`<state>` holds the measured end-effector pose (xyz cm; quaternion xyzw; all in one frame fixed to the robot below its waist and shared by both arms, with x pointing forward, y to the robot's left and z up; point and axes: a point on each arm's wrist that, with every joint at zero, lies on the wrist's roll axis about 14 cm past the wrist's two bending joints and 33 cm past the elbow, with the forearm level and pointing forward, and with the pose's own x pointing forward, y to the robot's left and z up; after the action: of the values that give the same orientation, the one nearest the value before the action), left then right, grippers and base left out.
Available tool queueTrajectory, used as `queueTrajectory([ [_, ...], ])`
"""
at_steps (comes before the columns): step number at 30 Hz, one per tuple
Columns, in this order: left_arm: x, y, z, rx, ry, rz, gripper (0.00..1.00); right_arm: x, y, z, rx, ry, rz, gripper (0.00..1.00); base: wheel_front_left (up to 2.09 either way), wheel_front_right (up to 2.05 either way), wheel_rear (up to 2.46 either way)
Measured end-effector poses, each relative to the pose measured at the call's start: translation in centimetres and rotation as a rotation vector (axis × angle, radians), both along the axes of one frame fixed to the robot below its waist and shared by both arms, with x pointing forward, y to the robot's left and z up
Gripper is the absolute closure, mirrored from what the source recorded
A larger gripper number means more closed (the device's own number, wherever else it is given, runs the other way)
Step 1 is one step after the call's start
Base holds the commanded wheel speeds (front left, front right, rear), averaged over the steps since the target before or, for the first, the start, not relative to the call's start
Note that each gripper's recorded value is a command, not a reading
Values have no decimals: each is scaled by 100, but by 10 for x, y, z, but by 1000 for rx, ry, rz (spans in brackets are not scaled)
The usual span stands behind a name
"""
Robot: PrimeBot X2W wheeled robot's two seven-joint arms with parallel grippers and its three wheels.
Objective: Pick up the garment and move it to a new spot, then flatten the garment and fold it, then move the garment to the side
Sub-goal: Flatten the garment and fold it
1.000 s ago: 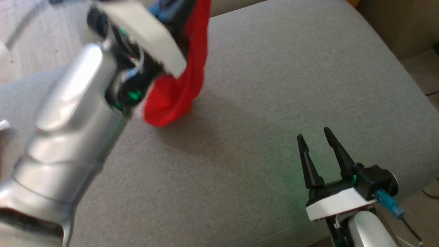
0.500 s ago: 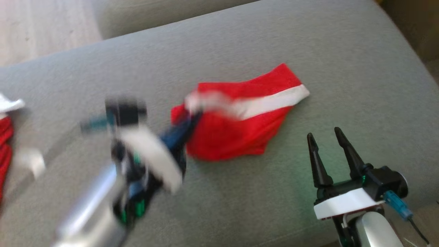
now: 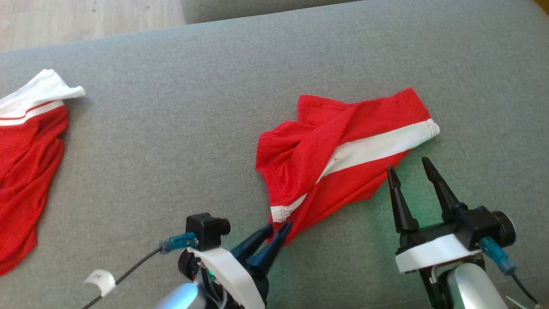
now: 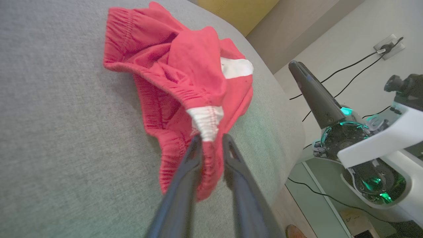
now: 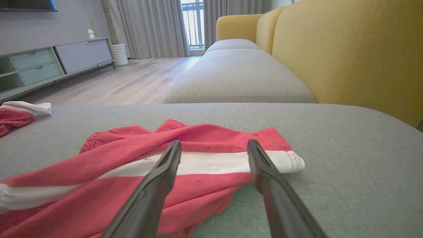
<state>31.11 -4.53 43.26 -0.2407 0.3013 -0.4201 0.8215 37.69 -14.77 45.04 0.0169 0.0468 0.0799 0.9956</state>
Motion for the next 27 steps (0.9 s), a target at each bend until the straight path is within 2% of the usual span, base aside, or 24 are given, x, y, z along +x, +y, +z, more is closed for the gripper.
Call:
queueTrajectory([
  [9,7,0,3,19,-59,5,0,-3,0,6,-1,-16,0,0,0,0,0],
  [16,6,-2,-9,24,7,0,0,-8,-8,8,-5,-20,-25,0,0,0,0],
  [17,8,-3,-9,19,12,5,25,-8,-9,8,-6,-18,-29,0,0,0,0],
  [18,9,-3,-9,14,18,11,67,-9,-10,7,-6,-17,-32,0,0,0,0],
  [19,11,-3,-8,6,23,19,99,-9,-11,7,-7,-16,-36,0,0,0,0],
  [27,26,21,-4,-25,38,106,100,-8,-13,8,-16,-22,-36,0,0,0,0],
])
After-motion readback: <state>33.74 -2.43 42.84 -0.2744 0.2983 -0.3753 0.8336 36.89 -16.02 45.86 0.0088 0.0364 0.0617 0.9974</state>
